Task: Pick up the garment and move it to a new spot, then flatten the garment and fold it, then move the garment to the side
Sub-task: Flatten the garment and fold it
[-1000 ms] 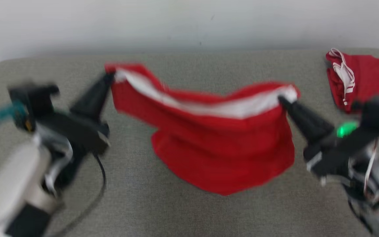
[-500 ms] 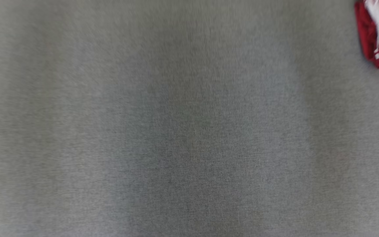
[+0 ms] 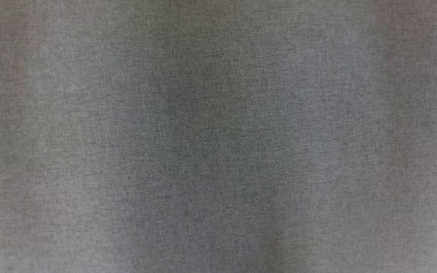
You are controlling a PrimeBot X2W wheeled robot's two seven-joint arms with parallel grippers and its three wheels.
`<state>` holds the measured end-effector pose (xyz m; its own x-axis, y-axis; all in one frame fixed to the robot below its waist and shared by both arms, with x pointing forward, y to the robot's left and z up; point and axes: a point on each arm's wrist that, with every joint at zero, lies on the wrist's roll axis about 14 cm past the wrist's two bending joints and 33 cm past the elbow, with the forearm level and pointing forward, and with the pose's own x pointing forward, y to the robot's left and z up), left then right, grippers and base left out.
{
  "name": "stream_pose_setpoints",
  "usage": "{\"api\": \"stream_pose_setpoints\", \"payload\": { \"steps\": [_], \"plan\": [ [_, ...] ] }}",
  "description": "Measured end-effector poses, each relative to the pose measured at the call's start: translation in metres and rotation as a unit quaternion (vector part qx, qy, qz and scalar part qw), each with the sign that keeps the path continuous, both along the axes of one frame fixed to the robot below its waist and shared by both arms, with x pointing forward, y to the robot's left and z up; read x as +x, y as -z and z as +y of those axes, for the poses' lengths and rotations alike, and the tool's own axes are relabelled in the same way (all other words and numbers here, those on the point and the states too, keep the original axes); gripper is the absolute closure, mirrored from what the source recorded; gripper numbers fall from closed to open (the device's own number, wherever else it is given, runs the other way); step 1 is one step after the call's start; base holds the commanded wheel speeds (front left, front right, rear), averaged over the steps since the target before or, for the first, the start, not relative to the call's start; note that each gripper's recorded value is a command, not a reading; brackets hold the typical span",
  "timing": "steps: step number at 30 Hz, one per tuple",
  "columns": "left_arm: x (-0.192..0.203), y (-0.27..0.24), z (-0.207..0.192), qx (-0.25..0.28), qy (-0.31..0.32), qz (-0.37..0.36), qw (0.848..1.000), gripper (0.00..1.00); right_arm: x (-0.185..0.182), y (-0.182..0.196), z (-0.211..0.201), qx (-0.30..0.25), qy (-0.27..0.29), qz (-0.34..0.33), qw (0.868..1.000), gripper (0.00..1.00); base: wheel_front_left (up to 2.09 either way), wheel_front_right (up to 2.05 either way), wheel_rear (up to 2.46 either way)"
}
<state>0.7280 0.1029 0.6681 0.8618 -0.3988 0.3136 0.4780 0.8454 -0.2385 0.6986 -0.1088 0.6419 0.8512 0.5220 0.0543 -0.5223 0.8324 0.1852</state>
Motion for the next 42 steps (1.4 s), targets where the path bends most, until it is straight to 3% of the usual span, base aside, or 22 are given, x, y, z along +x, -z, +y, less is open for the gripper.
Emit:
{"api": "stream_pose_setpoints", "payload": {
  "steps": [5, 11, 18, 25, 33, 42],
  "plan": [
    [-0.028, 0.051, 0.0, -0.014, 0.025, 0.026, 0.999, 1.0, -0.039, 0.061, -0.005, -0.008, -0.03, 0.057, 0.998, 1.0, 0.0, 0.0, 0.0],
    [-0.1, 0.124, 0.014, -0.051, 0.034, 0.103, 0.993, 1.0, -0.114, 0.107, -0.032, 0.011, -0.035, 0.12, 0.992, 1.0, 0.0, 0.0, 0.0],
    [-0.213, 0.192, 0.017, -0.08, 0.018, 0.224, 0.971, 1.0, -0.214, 0.155, -0.048, 0.034, -0.031, 0.203, 0.978, 1.0, 0.0, 0.0, 0.0],
    [-0.293, 0.225, 0.034, -0.113, -0.035, 0.285, 0.951, 1.0, -0.299, 0.195, -0.048, 0.046, -0.023, 0.276, 0.96, 1.0, 0.0, 0.0, 0.0],
    [-0.363, 0.256, 0.053, -0.109, -0.079, 0.332, 0.934, 1.0, -0.385, 0.223, -0.036, 0.077, -0.018, 0.343, 0.936, 1.0, 0.0, 0.0, 0.0],
    [-0.407, 0.262, 0.074, -0.098, -0.111, 0.341, 0.928, 1.0, -0.451, 0.226, -0.019, 0.118, -0.023, 0.382, 0.916, 1.0, 0.0, 0.0, 0.0]
  ]
}}
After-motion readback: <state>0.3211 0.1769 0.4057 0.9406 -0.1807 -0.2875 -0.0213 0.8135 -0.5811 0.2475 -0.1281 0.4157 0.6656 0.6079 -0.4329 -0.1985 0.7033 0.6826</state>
